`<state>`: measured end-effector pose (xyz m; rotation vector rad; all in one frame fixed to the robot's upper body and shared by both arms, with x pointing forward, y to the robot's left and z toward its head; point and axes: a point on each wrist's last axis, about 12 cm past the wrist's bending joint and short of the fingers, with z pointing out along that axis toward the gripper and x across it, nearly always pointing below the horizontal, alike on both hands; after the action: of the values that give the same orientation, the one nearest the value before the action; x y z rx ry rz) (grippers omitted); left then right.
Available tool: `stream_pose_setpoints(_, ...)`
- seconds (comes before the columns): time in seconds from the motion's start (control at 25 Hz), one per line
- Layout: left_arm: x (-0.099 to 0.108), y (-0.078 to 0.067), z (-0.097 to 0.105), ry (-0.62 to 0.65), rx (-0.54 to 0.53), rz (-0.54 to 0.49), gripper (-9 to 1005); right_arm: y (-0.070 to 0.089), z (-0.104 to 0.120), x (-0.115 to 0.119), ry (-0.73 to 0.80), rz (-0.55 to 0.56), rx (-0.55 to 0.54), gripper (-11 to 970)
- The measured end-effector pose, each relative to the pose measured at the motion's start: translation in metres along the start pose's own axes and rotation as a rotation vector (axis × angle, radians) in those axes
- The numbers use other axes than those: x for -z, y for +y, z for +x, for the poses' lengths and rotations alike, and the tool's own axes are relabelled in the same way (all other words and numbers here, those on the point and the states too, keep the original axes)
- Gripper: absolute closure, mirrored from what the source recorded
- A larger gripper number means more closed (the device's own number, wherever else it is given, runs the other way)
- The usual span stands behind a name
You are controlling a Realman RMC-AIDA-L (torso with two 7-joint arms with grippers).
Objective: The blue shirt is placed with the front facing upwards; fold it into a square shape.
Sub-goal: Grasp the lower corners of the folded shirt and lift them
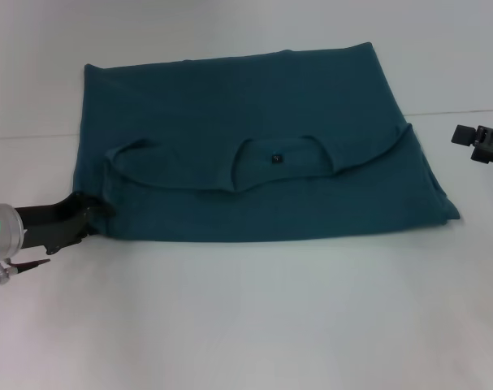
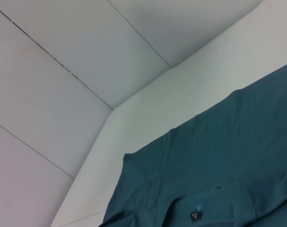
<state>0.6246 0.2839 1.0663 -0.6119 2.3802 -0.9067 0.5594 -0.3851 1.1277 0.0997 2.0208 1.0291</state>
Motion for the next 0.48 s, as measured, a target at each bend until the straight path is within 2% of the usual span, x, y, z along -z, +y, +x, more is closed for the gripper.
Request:
stream_pose_setpoints(0.24,0.0009,-0.0005,-0.0004,0.002,0.007,0.006,601,0.0000,-0.0010,0.0006,-0.006,-0.001,-0.001,146)
stream_pose_setpoints(0.36,0.0016,0.0008,-0.0004,-0.002,0.014,0.007,827,0.0000,-0.0012,0.0006,-0.005,-0.001,0.000,147)
stream_pose_setpoints(0.48,0.0027,0.0022,-0.0010,-0.007,0.020,0.008,861,0.0002,-0.0010,-0.0001,0.001,0.000,0.002,149)
